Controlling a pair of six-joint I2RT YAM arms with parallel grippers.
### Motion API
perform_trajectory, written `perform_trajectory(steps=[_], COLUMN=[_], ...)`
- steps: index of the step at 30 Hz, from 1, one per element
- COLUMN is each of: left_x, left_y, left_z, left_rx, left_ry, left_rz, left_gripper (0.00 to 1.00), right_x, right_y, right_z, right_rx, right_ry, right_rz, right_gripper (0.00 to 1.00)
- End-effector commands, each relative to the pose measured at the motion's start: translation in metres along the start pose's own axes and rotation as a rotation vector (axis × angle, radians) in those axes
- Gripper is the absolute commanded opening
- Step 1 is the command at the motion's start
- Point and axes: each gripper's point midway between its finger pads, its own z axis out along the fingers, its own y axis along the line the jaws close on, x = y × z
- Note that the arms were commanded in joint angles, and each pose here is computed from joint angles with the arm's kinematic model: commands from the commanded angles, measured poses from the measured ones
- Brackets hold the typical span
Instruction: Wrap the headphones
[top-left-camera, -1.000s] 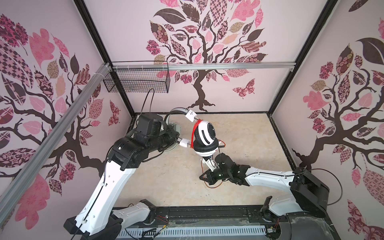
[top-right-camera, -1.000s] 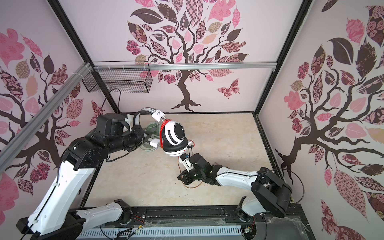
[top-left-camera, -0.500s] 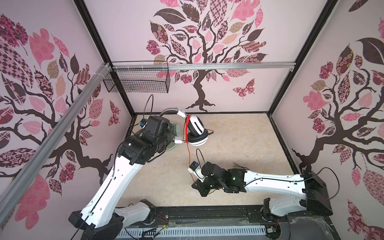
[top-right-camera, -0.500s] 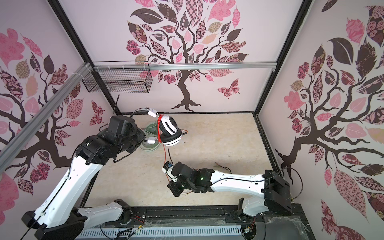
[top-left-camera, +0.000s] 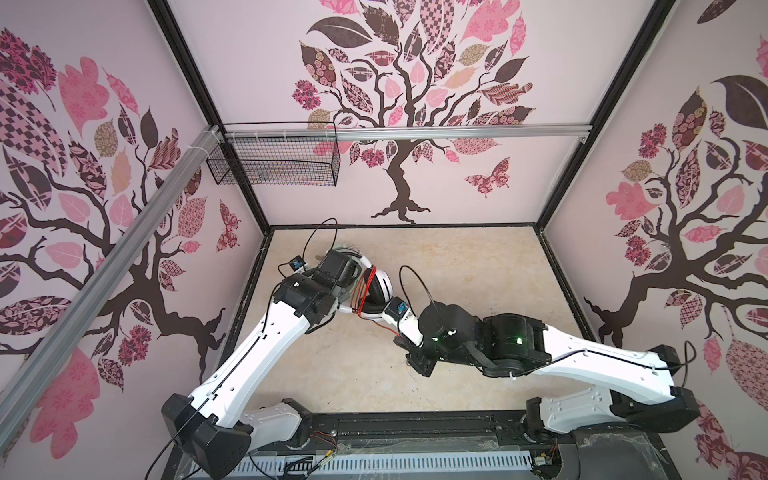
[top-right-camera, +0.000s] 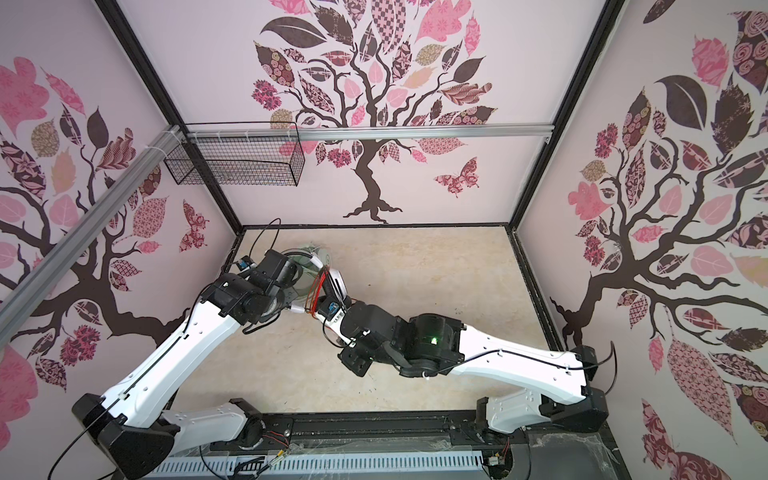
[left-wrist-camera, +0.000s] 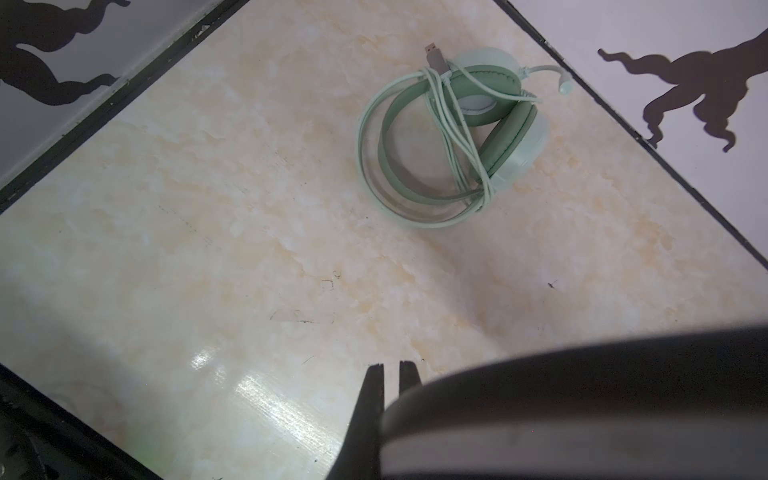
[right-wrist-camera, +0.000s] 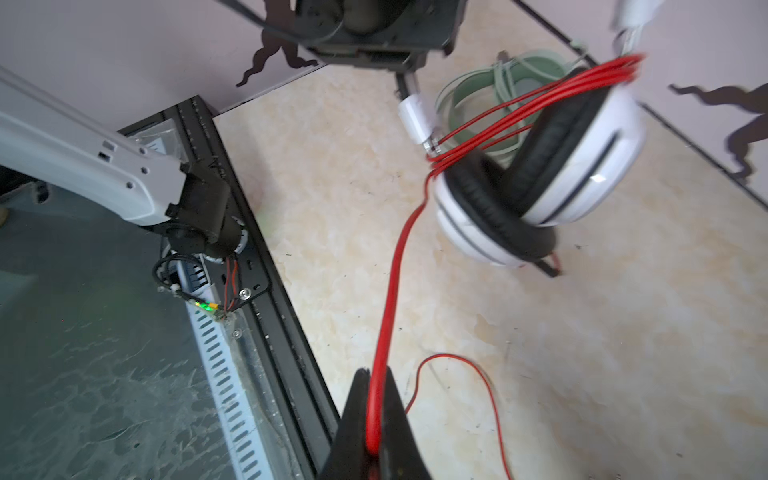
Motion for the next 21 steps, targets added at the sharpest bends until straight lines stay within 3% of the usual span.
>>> perform_trajectory(steps=[1,7,12,17,21], left_x=[0.003,0.036,0.066,0.081,0.086], left_y=[0.007,0.018,0.017,0.025,0.028], left_z=[0.001,0.009,0.003,-0.006,-0.023], left_rx=[-0.007,-0.048,0.012,0.089,0.204], left_ry=[-0.017,0.06,0.126,0.185,0.208], left_rz=[0.047,0.182,0.298,0.371,0.362], left_gripper=[0.0,0.0,0.0,0.0,0.0], right_x=[-0.014,-0.048,-0.052,-0.051,-0.042], right_y=[-0.043,-0.088,-0.112,-0.133,-0.154], right_z=[-0.027,-0.04,-0.022,0.006,0.029], right_rx=[0.212,0.322,0.428,0.414,0.353], right_ry=[-0.023,-0.098,-0.094,-0.094,-0.091], right_rz=[-0.08,-0.067,-0.135,-0.093,-0.003], right_gripper=[0.0,0.0,0.0,0.0,0.0])
